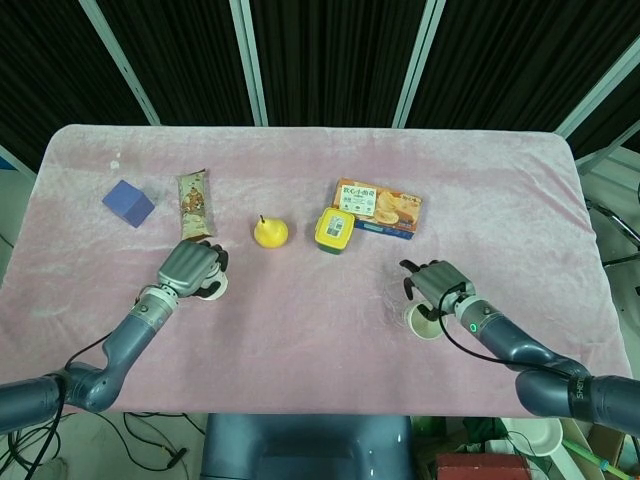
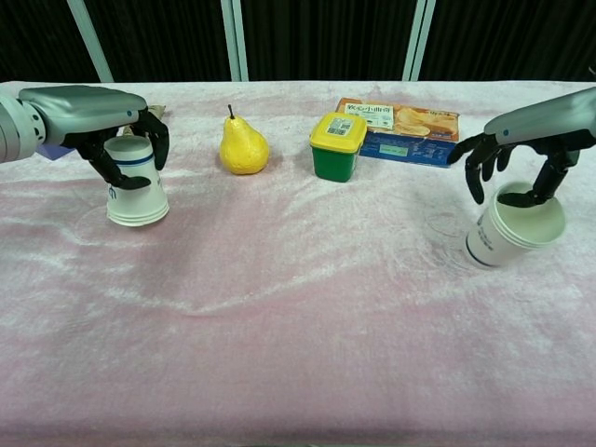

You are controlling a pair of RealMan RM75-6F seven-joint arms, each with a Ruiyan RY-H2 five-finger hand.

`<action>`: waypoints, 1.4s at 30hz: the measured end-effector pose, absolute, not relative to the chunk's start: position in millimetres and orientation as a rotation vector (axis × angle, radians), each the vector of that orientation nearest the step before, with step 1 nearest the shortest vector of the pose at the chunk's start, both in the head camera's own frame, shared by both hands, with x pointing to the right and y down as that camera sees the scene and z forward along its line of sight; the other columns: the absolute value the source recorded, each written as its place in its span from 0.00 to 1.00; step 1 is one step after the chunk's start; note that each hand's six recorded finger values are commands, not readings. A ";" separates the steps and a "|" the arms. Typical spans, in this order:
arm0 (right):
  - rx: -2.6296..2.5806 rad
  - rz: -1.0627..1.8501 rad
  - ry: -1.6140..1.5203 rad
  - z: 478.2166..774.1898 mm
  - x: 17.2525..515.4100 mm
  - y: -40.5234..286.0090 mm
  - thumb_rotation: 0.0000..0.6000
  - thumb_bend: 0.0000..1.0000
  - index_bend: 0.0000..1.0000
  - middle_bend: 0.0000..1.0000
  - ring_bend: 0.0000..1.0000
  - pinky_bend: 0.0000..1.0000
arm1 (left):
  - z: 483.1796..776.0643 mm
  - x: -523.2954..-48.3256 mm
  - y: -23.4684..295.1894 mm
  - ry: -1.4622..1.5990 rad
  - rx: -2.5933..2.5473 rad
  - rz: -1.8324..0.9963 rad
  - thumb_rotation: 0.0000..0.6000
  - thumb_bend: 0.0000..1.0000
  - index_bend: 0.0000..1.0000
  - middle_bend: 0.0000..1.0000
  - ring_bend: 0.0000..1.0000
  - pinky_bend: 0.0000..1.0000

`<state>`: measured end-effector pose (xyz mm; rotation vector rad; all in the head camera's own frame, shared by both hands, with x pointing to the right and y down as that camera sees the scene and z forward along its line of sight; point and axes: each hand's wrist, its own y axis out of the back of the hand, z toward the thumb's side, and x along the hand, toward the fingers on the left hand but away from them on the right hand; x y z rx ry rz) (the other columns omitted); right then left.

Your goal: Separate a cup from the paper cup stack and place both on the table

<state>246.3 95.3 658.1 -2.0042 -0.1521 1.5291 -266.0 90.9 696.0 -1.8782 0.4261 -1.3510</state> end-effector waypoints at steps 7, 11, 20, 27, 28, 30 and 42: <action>-2.013 1.567 -0.152 656.3 245.4 94.3 1.00 0.29 0.19 0.00 0.19 0.19 | 702.8 -261.9 98.3 0.406 -1.883 -1.355 1.00 0.34 0.39 0.34 0.24 0.53; -2.032 1.564 -0.209 650.7 244.0 88.7 1.00 0.26 0.14 0.00 0.19 0.19 | 703.2 -261.7 100.2 0.398 -1.883 -1.364 1.00 0.26 0.28 0.24 0.15 0.45; -2.049 1.562 -0.340 621.6 259.6 73.2 1.00 0.24 0.12 0.00 0.19 0.19 | 694.2 -265.4 105.4 0.377 -1.898 -1.377 1.00 0.13 0.16 0.10 0.00 0.25; -1.957 1.544 -0.465 592.6 291.2 62.7 1.00 0.24 0.11 0.00 0.15 0.19 | 668.1 -282.0 95.8 0.474 -1.854 -1.366 1.00 0.11 0.16 0.07 0.00 0.15; -1.935 1.539 -0.493 588.4 297.0 61.0 1.00 0.23 0.11 0.00 0.15 0.19 | 662.1 -284.9 92.9 0.508 -1.850 -1.358 1.00 0.11 0.16 0.07 0.00 0.15; -1.879 1.527 -0.572 578.0 313.0 58.2 1.00 0.23 0.11 0.00 0.15 0.19 | 645.4 -292.9 86.5 0.594 -1.841 -1.331 1.00 0.11 0.16 0.07 0.00 0.15; -1.532 1.405 -0.999 518.7 442.9 114.5 1.00 0.23 0.11 0.00 0.15 0.19 | 561.8 -374.5 148.8 0.864 -1.681 -1.311 1.00 0.17 0.12 0.07 0.00 0.12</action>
